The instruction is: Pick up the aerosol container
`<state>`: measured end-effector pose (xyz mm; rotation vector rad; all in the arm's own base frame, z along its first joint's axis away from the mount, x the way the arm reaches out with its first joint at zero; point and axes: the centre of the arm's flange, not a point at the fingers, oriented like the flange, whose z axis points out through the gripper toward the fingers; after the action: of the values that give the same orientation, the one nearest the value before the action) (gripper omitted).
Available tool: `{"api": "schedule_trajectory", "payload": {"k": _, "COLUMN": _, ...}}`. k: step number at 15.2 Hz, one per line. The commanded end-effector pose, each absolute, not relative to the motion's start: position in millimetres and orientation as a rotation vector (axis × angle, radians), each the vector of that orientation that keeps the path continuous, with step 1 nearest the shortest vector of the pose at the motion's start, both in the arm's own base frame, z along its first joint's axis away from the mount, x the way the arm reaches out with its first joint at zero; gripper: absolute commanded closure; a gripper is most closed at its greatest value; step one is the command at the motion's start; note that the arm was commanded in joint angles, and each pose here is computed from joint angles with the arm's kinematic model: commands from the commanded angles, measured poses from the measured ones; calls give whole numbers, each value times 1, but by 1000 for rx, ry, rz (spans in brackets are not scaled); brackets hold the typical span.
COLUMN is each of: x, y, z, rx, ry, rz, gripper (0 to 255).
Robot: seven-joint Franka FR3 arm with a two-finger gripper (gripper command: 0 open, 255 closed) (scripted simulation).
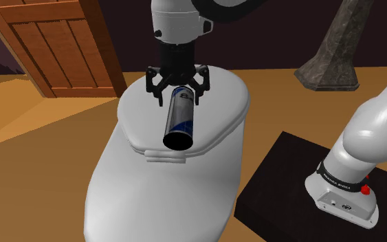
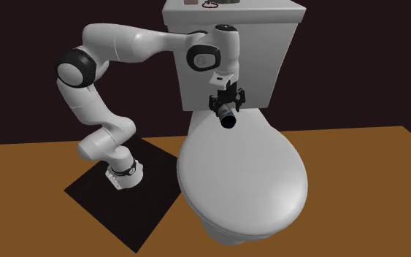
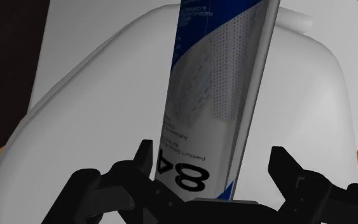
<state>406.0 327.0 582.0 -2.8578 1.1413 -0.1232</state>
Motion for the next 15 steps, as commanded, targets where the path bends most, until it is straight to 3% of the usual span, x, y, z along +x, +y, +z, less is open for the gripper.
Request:
{"api": "schedule_trajectory", "payload": {"k": 1, "x": 390, "y": 351, "z": 570, "rx": -2964, "ry": 1039, "rz": -245, "gripper": 255}}
{"api": "schedule_trajectory", "payload": {"k": 15, "x": 388, "y": 347, "z": 595, "rx": -2966, "ry": 1040, "rz": -244, "gripper": 255}}
